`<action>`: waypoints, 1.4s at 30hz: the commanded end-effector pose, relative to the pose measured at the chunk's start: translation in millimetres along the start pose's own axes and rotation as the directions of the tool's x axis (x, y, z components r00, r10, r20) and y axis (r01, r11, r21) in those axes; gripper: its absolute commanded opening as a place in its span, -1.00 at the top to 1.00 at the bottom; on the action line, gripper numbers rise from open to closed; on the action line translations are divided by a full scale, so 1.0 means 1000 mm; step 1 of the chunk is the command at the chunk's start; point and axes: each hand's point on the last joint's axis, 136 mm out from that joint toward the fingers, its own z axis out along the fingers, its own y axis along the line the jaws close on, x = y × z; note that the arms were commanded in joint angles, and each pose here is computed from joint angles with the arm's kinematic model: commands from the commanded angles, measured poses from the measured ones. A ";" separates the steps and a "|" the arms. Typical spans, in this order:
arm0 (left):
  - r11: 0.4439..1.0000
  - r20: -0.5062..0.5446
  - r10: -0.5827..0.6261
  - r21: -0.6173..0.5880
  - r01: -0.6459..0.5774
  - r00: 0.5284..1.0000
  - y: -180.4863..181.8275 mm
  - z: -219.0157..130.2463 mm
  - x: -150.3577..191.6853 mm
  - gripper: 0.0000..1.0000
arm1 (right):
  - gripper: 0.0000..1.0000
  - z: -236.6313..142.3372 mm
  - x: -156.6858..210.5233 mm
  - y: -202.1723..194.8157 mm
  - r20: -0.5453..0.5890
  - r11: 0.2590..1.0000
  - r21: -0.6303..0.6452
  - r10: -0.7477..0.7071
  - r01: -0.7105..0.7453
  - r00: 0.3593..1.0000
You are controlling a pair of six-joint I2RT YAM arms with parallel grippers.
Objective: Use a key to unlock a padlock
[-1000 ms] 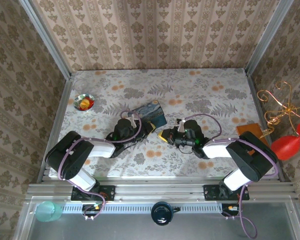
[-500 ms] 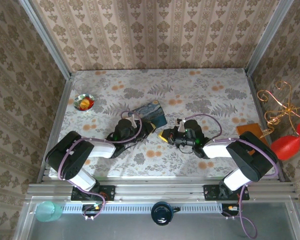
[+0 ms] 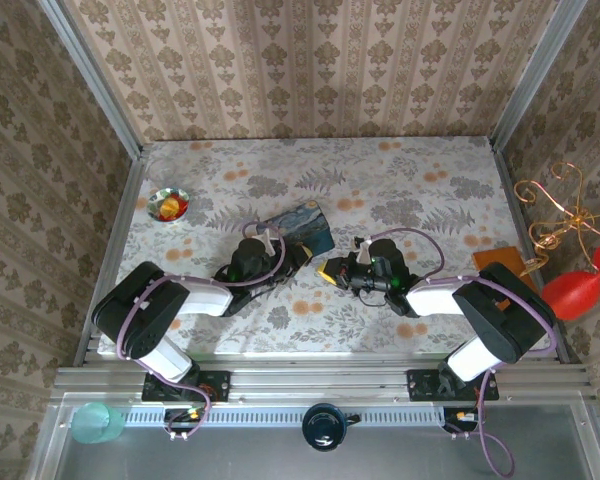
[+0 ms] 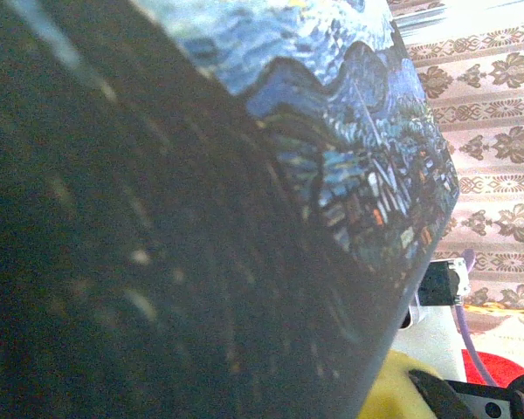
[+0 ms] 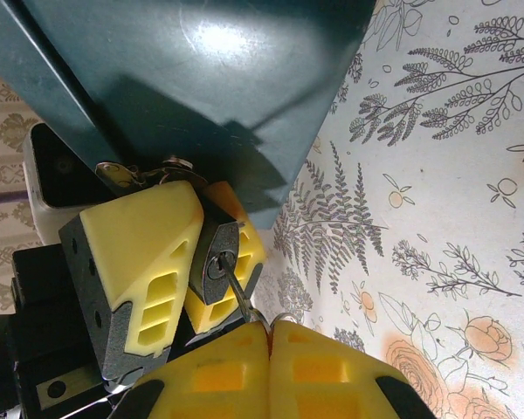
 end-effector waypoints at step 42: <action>0.970 -0.257 0.152 0.224 -0.094 0.954 -0.060 0.008 0.069 1.00 | 1.00 0.015 -0.015 0.039 0.054 0.994 -0.104 -0.026 0.032 0.998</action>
